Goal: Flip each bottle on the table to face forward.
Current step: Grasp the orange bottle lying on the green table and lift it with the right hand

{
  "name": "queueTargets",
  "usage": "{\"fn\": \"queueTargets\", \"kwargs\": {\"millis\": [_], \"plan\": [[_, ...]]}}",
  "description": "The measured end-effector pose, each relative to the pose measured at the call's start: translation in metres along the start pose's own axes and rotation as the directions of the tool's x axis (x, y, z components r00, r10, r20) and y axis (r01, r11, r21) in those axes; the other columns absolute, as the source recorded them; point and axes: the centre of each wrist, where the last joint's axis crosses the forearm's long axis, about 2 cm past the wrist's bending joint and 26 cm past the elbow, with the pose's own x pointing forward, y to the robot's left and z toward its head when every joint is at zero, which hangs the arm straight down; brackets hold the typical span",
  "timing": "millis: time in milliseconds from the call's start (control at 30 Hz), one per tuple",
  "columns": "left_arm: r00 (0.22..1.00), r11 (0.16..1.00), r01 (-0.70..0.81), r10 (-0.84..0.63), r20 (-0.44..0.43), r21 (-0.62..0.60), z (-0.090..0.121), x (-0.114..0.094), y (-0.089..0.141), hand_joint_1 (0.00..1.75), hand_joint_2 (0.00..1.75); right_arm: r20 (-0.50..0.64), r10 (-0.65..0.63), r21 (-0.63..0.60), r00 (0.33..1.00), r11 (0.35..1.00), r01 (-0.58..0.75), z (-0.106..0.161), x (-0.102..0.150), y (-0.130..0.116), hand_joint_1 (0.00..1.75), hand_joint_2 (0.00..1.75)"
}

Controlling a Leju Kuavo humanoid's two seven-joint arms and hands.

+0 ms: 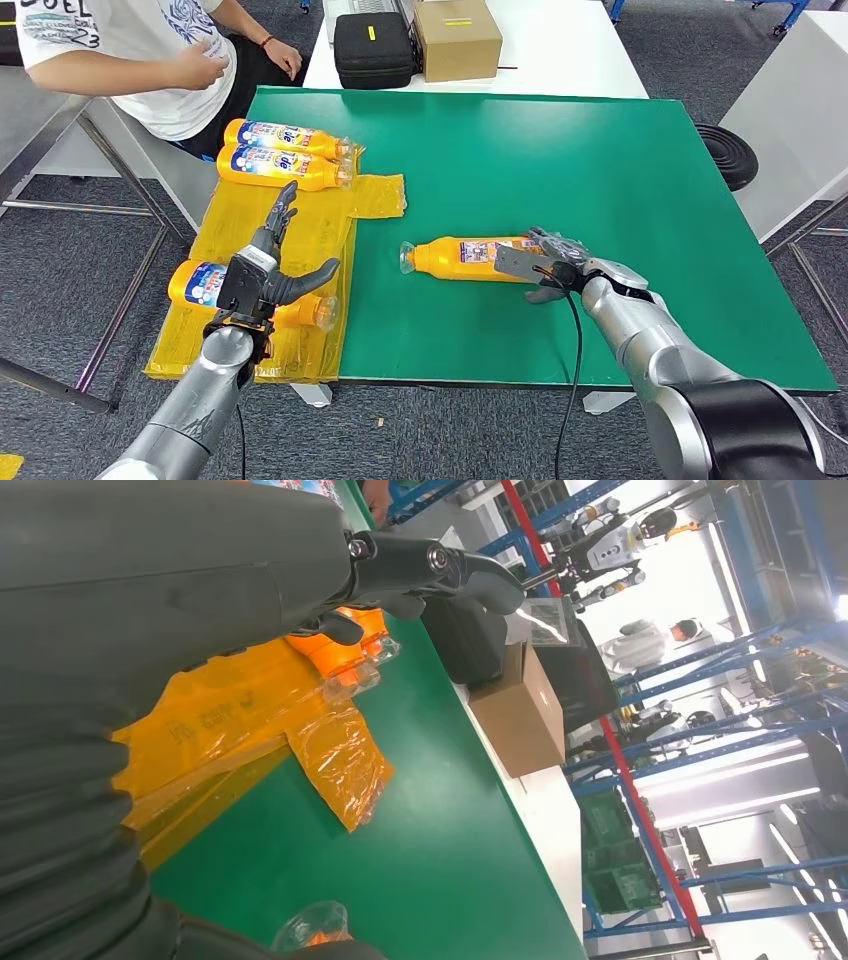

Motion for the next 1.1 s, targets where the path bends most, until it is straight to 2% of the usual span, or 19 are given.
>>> {"fn": "queueTargets", "kwargs": {"millis": [200, 300, 400, 433, 500, 567, 667, 767, 1100], "plan": [[1.0, 1.0, 0.0, 0.0, 0.001, -0.005, 0.0, 0.0, -0.001, 0.0, 1.75, 0.001, 0.0, 0.001, 1.0, 1.0, 0.0, 0.0, 0.0, 0.0, 0.1, 1.75], [1.0, 1.0, 0.0, 0.0, 0.002, -0.007, 0.0, 0.0, -0.001, 0.0, 1.75, 0.001, 0.0, 0.001, 1.0, 1.0, 0.0, 0.0, 0.0, 0.0, 0.23, 1.75], [1.0, 1.0, 0.0, 0.0, 0.002, -0.009, -0.001, 0.0, -0.001, 0.0, 1.75, 0.01, -0.009, 0.017, 1.0, 1.0, 0.009, 0.0, 0.0, 0.0, 0.55, 1.75], [1.0, 1.0, -0.001, 0.001, 0.003, -0.009, -0.001, 0.0, -0.001, 0.0, 1.75, 0.016, -0.016, 0.029, 1.0, 0.999, 0.016, 0.0, 0.0, 0.0, 0.71, 1.75], [1.0, 1.0, -0.005, 0.005, 0.003, -0.011, -0.001, 0.001, -0.001, 0.0, 1.75, 0.031, -0.034, 0.059, 0.999, 0.998, 0.032, 0.0, 0.0, 0.0, 1.15, 1.75], [1.0, 1.0, -0.009, 0.009, 0.001, -0.012, -0.002, 0.0, -0.001, 0.0, 1.75, 0.044, -0.052, 0.09, 0.998, 0.995, 0.048, 0.0, 0.001, 0.0, 1.48, 1.75], [1.0, 1.0, -0.014, 0.014, -0.003, -0.013, -0.001, 0.0, -0.002, 0.0, 1.75, 0.063, -0.078, 0.134, 0.995, 0.989, 0.069, -0.001, 0.003, -0.002, 1.69, 1.75], [1.0, 1.0, -0.019, 0.019, -0.008, -0.011, -0.001, -0.001, -0.002, 0.0, 1.75, 0.076, -0.095, 0.162, 0.993, 0.983, 0.082, -0.002, 0.006, -0.004, 1.75, 1.75], [0.999, 0.999, -0.034, 0.034, -0.019, -0.003, 0.001, -0.004, -0.003, 0.0, 1.75, 0.097, -0.107, 0.182, 0.989, 0.979, 0.088, -0.004, 0.012, -0.003, 1.75, 1.75]]}}
